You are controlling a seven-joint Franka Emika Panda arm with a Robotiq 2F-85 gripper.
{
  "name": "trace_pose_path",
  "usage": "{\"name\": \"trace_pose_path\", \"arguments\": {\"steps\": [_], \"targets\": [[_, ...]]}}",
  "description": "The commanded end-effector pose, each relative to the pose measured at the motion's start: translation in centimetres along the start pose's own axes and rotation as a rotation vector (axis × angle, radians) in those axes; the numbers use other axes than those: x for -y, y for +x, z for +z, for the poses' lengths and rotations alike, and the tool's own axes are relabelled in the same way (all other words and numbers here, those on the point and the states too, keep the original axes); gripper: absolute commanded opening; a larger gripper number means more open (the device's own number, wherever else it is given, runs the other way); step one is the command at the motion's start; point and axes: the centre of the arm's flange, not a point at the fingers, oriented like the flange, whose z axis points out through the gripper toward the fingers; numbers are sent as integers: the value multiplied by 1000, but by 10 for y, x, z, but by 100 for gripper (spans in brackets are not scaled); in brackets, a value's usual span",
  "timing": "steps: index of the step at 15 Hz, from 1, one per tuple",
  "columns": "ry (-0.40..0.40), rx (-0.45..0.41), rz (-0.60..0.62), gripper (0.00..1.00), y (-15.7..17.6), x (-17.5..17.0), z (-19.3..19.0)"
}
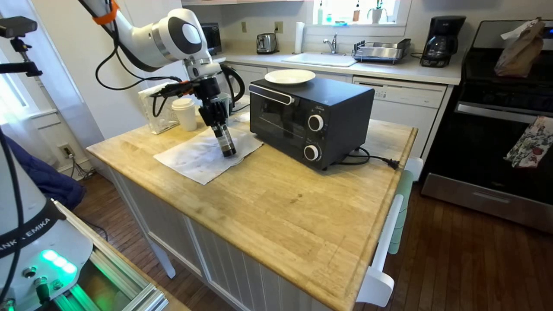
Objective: Put the spice shaker on the white towel, remove it and put it upright on the countertop
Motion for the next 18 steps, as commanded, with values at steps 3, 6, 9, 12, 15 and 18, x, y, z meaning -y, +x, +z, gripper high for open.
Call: {"name": "trace_pose_path", "arguments": {"steps": [3,6,9,12,15,18], "targets": [[-44,-24,8,24,-10,21,4],[-59,-22,4,55,-13,24,4],[-65,-20,-3,42,-16,26,5],[-70,-16,-6,77,-17,27,4],[-68,-4,-11,97,-16,26,3],[-67,22,-29,100,-15,24,4]]}}
